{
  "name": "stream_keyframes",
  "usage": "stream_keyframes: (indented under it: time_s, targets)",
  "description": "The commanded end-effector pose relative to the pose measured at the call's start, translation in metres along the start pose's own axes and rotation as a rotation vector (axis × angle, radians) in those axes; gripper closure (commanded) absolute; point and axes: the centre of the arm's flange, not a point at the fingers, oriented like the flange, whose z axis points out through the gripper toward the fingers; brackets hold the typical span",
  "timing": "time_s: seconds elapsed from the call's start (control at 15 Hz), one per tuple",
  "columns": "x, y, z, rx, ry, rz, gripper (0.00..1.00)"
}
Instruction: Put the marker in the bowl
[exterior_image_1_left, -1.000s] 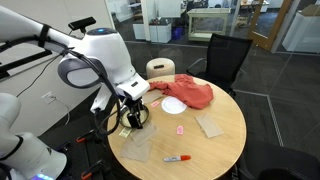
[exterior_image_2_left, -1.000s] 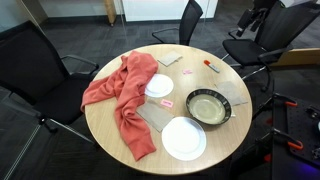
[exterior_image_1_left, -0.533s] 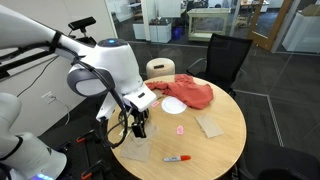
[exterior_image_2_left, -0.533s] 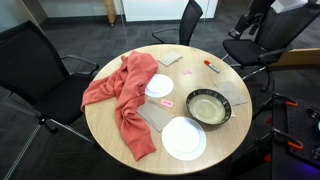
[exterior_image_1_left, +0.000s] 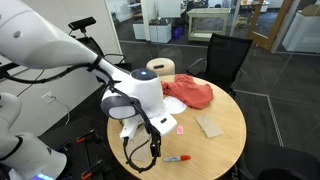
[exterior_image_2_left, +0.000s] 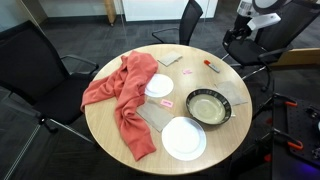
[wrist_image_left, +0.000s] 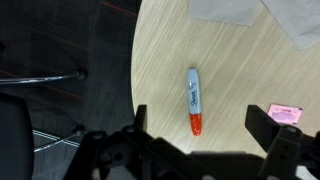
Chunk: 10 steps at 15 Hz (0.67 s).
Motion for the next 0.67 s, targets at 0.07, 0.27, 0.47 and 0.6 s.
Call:
stream_keyframes:
  time_s: [0.07, 0.27, 0.47, 0.6]
  targets:
    - [0.039, -0.003, 0.055, 0.002, -0.003, 0.018, 0.0]
    - [0.05, -0.004, 0.083, 0.01, -0.008, 0.024, 0.0]
    - [0.059, -0.005, 0.104, 0.023, -0.024, 0.025, 0.0]
    - [0.065, -0.005, 0.115, 0.027, -0.03, 0.025, 0.0]
